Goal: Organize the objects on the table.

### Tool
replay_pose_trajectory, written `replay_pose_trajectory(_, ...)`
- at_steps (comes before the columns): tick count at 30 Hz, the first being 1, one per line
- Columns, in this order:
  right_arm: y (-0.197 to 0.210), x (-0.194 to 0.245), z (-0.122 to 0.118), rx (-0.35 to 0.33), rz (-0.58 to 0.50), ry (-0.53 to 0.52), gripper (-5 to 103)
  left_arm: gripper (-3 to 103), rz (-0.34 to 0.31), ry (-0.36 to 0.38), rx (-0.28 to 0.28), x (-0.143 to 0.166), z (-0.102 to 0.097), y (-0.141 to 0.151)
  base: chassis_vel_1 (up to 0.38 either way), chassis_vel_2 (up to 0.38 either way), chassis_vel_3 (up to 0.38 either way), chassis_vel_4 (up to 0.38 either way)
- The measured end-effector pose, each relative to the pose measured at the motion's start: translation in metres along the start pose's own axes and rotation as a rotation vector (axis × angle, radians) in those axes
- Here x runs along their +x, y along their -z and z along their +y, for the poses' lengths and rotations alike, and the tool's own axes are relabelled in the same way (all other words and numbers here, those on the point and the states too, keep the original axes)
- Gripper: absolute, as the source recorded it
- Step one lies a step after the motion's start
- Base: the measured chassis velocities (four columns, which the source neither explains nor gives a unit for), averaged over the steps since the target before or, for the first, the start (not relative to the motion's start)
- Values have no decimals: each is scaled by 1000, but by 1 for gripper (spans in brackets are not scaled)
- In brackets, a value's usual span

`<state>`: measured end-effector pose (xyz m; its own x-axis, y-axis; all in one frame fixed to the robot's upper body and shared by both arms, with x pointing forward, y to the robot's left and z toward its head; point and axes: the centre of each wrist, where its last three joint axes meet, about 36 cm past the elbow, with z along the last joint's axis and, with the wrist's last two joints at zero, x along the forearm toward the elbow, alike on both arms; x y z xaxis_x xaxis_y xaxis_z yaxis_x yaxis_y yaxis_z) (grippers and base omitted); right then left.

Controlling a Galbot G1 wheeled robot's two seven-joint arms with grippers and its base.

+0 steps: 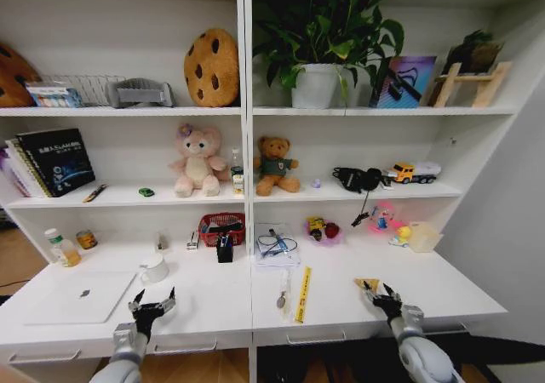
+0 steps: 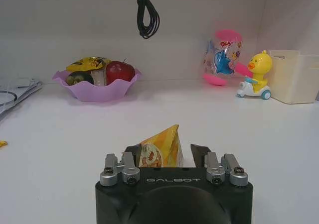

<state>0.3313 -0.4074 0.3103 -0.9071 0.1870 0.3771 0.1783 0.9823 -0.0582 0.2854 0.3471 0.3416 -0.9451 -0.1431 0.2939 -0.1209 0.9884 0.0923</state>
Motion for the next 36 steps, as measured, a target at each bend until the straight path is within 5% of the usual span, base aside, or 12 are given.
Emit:
replay_pose_trajectory(5,-1,-5,1,-2,5,1,46,100,1,3,-1,0,1,0,0,0,0,0)
replay_pose_trajectory(9,-1,-6,2,-1,2,11,24,100,2,7,1,0,2,-1,0,0,0,0)
replay_pose_trajectory(16,4,-5,4,-2,-18,20,3,100,2,7,3,0,1,-2,0,0,0,0)
replay_pose_trajectory(36,79,-47,0,-16,-165,50,0,100,2,-8,-3,-5,-1,-2,0,0,0,0)
